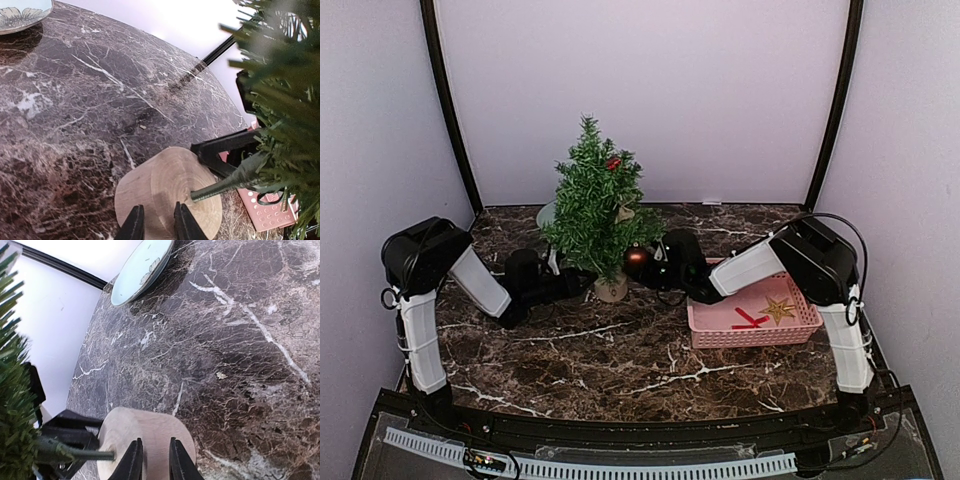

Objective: Decorate the small christmas tree

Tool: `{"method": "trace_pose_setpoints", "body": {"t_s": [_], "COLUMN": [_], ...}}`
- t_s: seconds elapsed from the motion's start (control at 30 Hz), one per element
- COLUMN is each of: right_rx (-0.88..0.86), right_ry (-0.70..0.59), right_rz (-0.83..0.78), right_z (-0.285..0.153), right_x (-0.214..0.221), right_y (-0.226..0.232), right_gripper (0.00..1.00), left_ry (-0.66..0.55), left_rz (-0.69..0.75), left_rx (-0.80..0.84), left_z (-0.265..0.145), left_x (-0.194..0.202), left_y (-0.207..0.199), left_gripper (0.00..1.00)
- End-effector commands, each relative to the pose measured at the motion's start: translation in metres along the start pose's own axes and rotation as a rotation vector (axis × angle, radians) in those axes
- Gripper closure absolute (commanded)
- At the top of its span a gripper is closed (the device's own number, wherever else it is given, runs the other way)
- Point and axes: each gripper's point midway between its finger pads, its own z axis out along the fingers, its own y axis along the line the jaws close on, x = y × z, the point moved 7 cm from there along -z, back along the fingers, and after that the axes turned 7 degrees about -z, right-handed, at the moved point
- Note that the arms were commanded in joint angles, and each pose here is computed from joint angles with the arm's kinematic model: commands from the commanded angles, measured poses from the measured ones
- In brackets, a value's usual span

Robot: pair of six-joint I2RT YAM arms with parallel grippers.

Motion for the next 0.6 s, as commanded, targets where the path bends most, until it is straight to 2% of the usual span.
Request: {"method": "trace_pose_setpoints", "body": {"t_s": [0.0, 0.33, 0.57], "right_rx": [-0.041, -0.073, -0.027], "right_ry": [-0.003, -0.009, -0.061], "right_rz": [0.010, -0.007, -0.011], "right_z": [0.009, 0.016, -0.011], "right_x": [-0.002, -0.012, -0.023], "right_y": [-0.002, 0.002, 0.001], "right_gripper": [0.81, 0.81, 0.76], "left_ry": [0.002, 0.000, -0.050], "left_rz": [-0.007, -0.042, -0.064], "left_rx": [0.024, 0.014, -0.047], "left_z": [-0.004, -0.009, -0.016], "left_x": [0.010, 0.021, 0.013], "left_y": [-0.012, -0.014, -0.006], "left_gripper": [0.78, 0.79, 0.77]}}
